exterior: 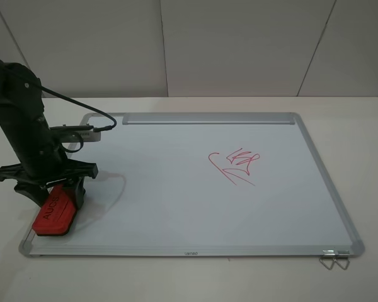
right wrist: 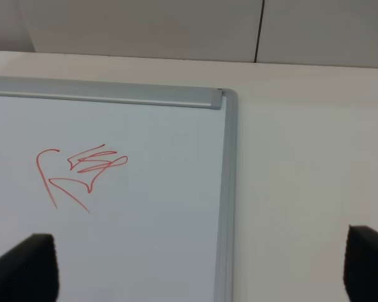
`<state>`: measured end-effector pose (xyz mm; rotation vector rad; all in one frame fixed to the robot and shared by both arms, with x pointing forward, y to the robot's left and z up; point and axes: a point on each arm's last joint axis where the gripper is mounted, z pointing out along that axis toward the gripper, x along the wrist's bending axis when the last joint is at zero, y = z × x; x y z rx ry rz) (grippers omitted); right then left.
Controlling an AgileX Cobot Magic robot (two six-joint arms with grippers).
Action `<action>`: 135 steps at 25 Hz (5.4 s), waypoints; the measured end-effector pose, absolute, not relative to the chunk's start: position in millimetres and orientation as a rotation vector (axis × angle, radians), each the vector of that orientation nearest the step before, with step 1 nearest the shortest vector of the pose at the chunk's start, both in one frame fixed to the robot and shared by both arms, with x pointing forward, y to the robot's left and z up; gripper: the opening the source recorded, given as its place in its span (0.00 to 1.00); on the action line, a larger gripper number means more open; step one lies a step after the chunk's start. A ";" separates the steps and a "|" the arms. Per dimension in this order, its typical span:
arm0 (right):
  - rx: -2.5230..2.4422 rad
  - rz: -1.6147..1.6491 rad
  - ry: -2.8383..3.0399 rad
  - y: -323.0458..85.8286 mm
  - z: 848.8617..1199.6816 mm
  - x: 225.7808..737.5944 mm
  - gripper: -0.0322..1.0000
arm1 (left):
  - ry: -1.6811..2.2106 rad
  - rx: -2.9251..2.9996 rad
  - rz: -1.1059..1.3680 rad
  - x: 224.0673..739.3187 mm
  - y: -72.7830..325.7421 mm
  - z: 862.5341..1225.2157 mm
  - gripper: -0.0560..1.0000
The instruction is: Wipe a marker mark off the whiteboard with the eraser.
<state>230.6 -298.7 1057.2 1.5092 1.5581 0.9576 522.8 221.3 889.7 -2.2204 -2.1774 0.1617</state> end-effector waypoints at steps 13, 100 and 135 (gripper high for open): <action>1.509 0.958 1.558 -298.7 1057.2 230.6 0.83 | -2.199 -2.218 0.140 524.6 221.3 889.5 0.66; 1.509 0.958 1.558 -298.7 1057.2 230.6 0.83 | -2.275 -3.054 -1.058 252.8 288.5 1055.0 0.78; 1.509 0.958 1.558 -298.7 1057.2 230.6 0.83 | -2.561 -2.640 -1.481 232.5 295.1 1053.3 0.78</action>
